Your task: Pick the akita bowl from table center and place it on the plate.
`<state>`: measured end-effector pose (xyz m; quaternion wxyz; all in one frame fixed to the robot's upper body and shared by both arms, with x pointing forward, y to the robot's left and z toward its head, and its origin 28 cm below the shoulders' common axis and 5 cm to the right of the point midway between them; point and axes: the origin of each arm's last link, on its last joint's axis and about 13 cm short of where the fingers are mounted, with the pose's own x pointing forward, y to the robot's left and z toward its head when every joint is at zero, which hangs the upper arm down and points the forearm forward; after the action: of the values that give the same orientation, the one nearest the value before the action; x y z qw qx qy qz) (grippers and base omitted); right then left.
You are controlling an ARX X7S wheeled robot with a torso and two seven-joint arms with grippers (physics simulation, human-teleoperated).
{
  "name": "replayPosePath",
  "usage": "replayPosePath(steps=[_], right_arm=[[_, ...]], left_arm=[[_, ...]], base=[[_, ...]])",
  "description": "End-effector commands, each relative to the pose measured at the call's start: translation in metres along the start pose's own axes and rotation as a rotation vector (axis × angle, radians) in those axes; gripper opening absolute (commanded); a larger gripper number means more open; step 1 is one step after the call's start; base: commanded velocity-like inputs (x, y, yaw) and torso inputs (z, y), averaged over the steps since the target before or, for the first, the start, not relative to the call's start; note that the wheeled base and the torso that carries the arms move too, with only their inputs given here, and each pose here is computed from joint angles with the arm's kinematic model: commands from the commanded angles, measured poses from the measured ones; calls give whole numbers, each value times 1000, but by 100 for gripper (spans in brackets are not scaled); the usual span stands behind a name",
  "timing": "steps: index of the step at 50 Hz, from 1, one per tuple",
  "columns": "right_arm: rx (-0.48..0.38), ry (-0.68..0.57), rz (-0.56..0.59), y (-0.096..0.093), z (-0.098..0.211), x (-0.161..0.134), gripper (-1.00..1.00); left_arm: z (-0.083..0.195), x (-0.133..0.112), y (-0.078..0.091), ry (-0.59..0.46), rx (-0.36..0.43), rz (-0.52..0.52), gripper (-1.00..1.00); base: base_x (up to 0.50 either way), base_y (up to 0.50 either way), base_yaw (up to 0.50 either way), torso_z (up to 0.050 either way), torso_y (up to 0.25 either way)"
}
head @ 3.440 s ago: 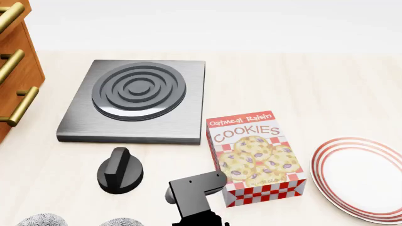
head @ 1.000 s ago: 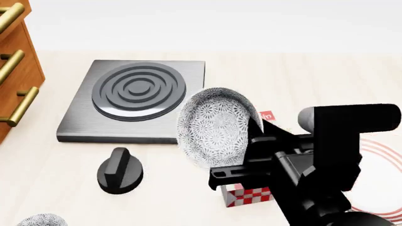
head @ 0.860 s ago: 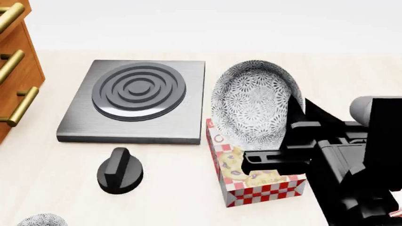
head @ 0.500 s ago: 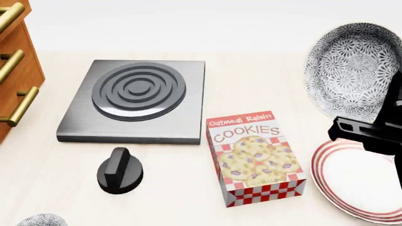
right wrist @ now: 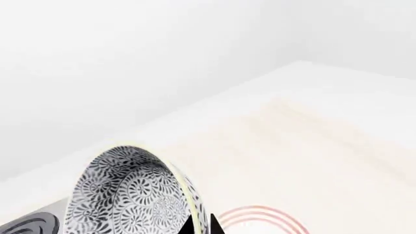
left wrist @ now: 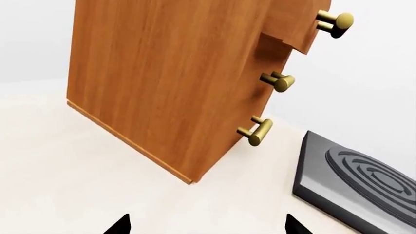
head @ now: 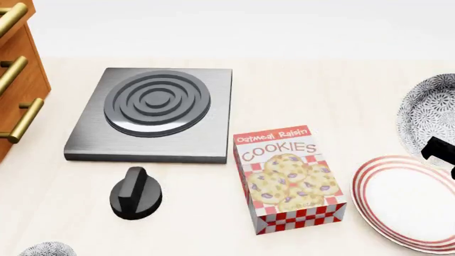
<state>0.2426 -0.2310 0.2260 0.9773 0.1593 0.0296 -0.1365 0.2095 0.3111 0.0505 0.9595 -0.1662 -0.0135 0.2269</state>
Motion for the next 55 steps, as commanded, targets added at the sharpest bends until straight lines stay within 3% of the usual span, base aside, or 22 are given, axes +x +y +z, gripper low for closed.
replayPosePath(steps=[1,20,26,30,55], right_arm=[[7,94,-32,-4,0,6,-100],[19,103,-40,-5,-1,7,-100],[255,239,-10,-10,15,28,-100],[331,292,-24,-14,15,39,-100],[419,423,-101,-18,7,69,-100]], left_arm=[[0,0,0,1,-2,0,100],[0,0,0,1,-2,0,100],[0,1,-1,-53,56,17,100],[0,1,-1,-75,61,19,100],[0,-1,0,-89,69,5,100]], base=[[0,0,0,0,0],[0,0,0,0,1],[0,0,0,0,0],[0,0,0,0,0],[0,0,0,0,0]])
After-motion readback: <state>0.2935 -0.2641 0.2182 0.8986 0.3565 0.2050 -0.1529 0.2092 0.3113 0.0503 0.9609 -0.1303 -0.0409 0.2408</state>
